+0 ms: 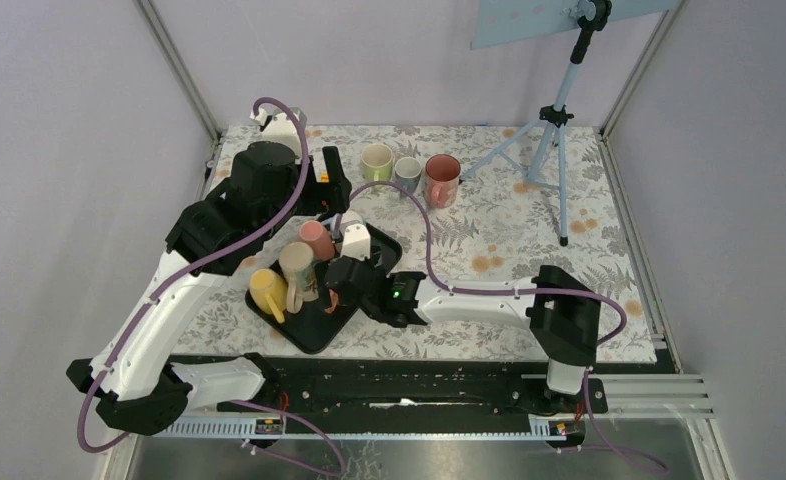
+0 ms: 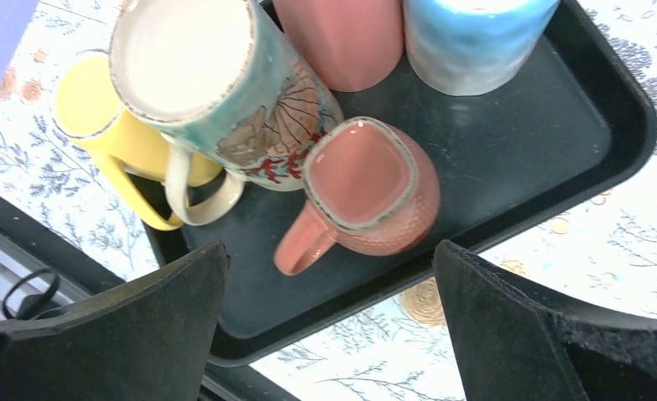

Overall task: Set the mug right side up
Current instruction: Turn over the cup on the tray.

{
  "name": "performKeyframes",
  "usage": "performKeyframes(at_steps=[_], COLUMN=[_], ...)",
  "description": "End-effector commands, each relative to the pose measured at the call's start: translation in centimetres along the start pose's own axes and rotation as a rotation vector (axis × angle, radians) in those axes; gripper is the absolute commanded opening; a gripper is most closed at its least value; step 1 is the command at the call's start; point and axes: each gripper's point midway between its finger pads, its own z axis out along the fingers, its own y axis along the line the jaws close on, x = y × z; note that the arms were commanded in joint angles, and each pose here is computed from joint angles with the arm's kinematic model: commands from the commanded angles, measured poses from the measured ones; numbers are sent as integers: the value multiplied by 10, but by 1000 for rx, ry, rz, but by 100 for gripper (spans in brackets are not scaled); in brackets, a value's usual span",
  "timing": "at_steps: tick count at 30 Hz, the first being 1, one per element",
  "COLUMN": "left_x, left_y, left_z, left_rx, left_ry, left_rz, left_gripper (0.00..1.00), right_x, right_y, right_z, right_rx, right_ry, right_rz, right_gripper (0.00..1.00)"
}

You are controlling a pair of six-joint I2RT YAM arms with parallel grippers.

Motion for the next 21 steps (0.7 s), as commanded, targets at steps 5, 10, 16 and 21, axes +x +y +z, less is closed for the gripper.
performKeyframes(at_steps=[5, 10, 16, 21], left_x=[-12, -10, -12, -9], left_y=[-7, -6, -7, -5], left_z=[-3, -3, -5, -5], left_rx=[37, 36, 41, 36], left_ry=[-45, -42, -46, -43], left_rz=[-27, -27, -29, -27], left_gripper=[99, 99, 99, 99], right_x=[15, 29, 38, 33], right_y=[4, 2, -8, -18], right_z=[15, 20, 27, 30], right_rx=[91, 106, 108, 103], right_ry=[76, 110, 153, 163], right_rz=[13, 3, 8, -15], right_gripper=[100, 100, 100, 100])
